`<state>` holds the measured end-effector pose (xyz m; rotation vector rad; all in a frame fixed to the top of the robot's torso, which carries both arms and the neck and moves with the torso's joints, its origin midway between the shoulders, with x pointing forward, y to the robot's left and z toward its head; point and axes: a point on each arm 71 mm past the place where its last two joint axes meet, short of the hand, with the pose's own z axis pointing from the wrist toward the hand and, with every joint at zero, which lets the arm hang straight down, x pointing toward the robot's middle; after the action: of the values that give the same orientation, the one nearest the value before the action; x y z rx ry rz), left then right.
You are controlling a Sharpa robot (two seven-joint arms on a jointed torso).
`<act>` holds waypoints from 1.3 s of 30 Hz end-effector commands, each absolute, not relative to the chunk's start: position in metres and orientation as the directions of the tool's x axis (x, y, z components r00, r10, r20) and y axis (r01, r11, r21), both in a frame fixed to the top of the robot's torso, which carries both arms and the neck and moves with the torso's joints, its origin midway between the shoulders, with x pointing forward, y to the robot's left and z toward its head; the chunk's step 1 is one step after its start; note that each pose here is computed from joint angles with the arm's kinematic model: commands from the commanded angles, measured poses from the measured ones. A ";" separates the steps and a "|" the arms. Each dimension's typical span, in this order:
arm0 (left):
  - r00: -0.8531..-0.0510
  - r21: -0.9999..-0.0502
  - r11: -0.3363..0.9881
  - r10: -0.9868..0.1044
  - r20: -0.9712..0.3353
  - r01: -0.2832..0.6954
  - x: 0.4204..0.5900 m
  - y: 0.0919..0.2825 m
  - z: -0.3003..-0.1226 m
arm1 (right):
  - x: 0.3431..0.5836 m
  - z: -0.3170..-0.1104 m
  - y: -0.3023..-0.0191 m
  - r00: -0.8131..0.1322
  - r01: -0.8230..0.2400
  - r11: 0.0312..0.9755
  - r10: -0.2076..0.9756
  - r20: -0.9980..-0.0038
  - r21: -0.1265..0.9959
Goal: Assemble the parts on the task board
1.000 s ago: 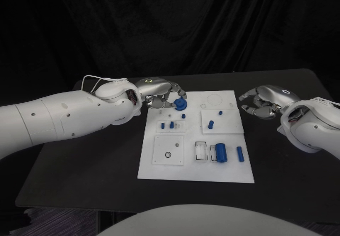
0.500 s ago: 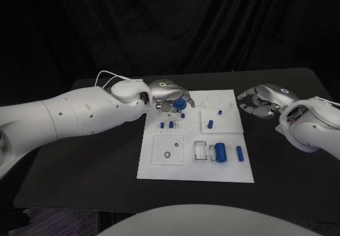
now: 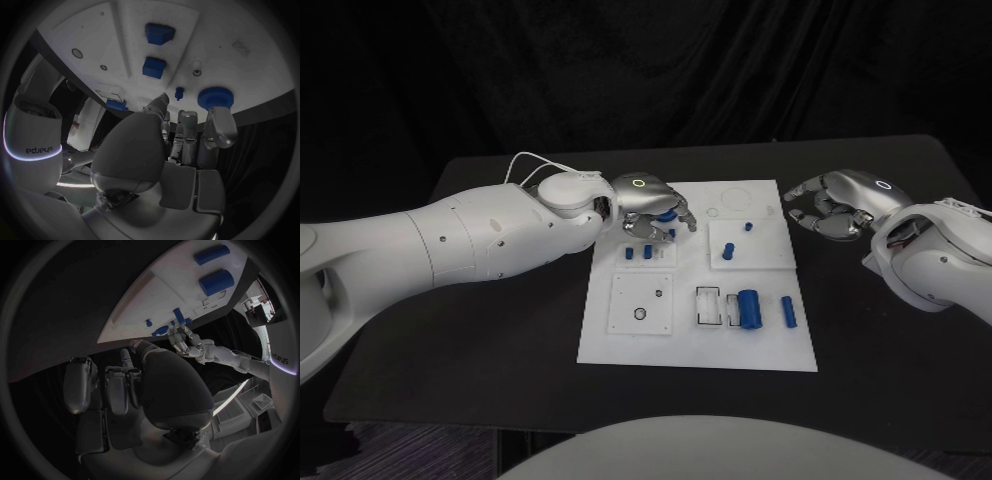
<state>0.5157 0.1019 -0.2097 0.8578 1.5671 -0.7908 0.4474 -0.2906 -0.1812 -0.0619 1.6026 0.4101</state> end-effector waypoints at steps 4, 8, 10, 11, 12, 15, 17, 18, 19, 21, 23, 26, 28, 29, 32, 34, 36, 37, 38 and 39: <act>-0.128 -0.048 0.501 0.126 -0.984 0.864 0.514 0.101 -0.216 | 0.446 -0.180 -0.290 -0.068 -0.297 0.928 0.217 -0.974 0.227; -0.132 -0.050 0.506 0.128 -0.983 0.861 0.514 0.102 -0.218 | 0.446 -0.180 -0.290 -0.070 -0.296 0.928 0.216 -0.974 0.227; -0.132 -0.050 0.508 0.127 -0.983 0.860 0.515 0.102 -0.219 | 0.446 -0.180 -0.290 -0.072 -0.295 0.928 0.215 -0.974 0.226; -0.132 -0.050 0.510 0.127 -0.983 0.859 0.515 0.103 -0.219 | 0.446 -0.180 -0.291 -0.073 -0.294 0.928 0.214 -0.974 0.226; -0.131 -0.049 0.511 0.125 -0.983 0.858 0.515 0.103 -0.219 | 0.445 -0.180 -0.291 -0.074 -0.294 0.929 0.214 -0.974 0.226; -0.125 -0.046 0.513 0.119 -0.985 0.857 0.515 0.103 -0.220 | 0.445 -0.180 -0.291 -0.073 -0.294 0.929 0.214 -0.974 0.226; -0.123 -0.045 0.515 0.118 -0.985 0.856 0.515 0.104 -0.220 | 0.445 -0.180 -0.291 -0.073 -0.293 0.929 0.214 -0.974 0.226; -0.123 -0.045 0.517 0.118 -0.985 0.855 0.516 0.104 -0.220 | 0.445 -0.180 -0.291 -0.074 -0.292 0.929 0.214 -0.974 0.226; -0.124 -0.045 0.519 0.119 -0.985 0.854 0.516 0.104 -0.220 | 0.445 -0.180 -0.292 -0.074 -0.292 0.929 0.214 -0.974 0.226; -0.126 -0.044 0.523 0.121 -0.985 0.851 0.517 0.105 -0.221 | 0.445 -0.181 -0.292 -0.075 -0.291 0.930 0.213 -0.974 0.226; -0.127 -0.043 0.528 0.123 -0.984 0.848 0.518 0.105 -0.222 | 0.445 -0.181 -0.292 -0.076 -0.291 0.930 0.213 -0.974 0.226; -0.128 -0.042 0.534 0.125 -0.984 0.844 0.519 0.106 -0.222 | 0.445 -0.181 -0.292 -0.077 -0.290 0.930 0.212 -0.974 0.226; -0.129 -0.041 0.538 0.127 -0.984 0.842 0.520 0.106 -0.223 | 0.445 -0.181 -0.292 -0.078 -0.288 0.931 0.212 -0.974 0.225; -0.129 -0.041 0.539 0.127 -0.983 0.841 0.521 0.106 -0.223 | 0.445 -0.181 -0.292 -0.078 -0.288 0.931 0.211 -0.974 0.225; -0.127 -0.039 0.543 0.125 -0.984 0.839 0.521 0.106 -0.224 | 0.445 -0.181 -0.292 -0.079 -0.287 0.931 0.211 -0.974 0.225; -0.125 -0.038 0.544 0.123 -0.984 0.838 0.522 0.106 -0.225 | 0.445 -0.181 -0.292 -0.081 -0.286 0.932 0.210 -0.974 0.224; -0.125 -0.038 0.547 0.123 -0.985 0.836 0.522 0.106 -0.226 | 0.445 -0.181 -0.292 -0.083 -0.284 0.932 0.209 -0.974 0.224; -0.125 -0.037 0.548 0.123 -0.985 0.836 0.522 0.106 -0.226 | 0.445 -0.181 -0.292 -0.084 -0.284 0.933 0.208 -0.975 0.224; -0.125 -0.037 0.549 0.123 -0.985 0.835 0.522 0.106 -0.226 | 0.445 -0.181 -0.292 -0.084 -0.283 0.933 0.208 -0.975 0.223; -0.124 -0.037 0.549 0.122 -0.985 0.835 0.522 0.106 -0.226 | 0.445 -0.181 -0.292 -0.085 -0.282 0.933 0.207 -0.975 0.223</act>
<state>0.5229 0.1076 -0.2247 0.8344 1.6062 -0.7485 0.4457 -0.2922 -0.1807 -0.0617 1.6024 0.4120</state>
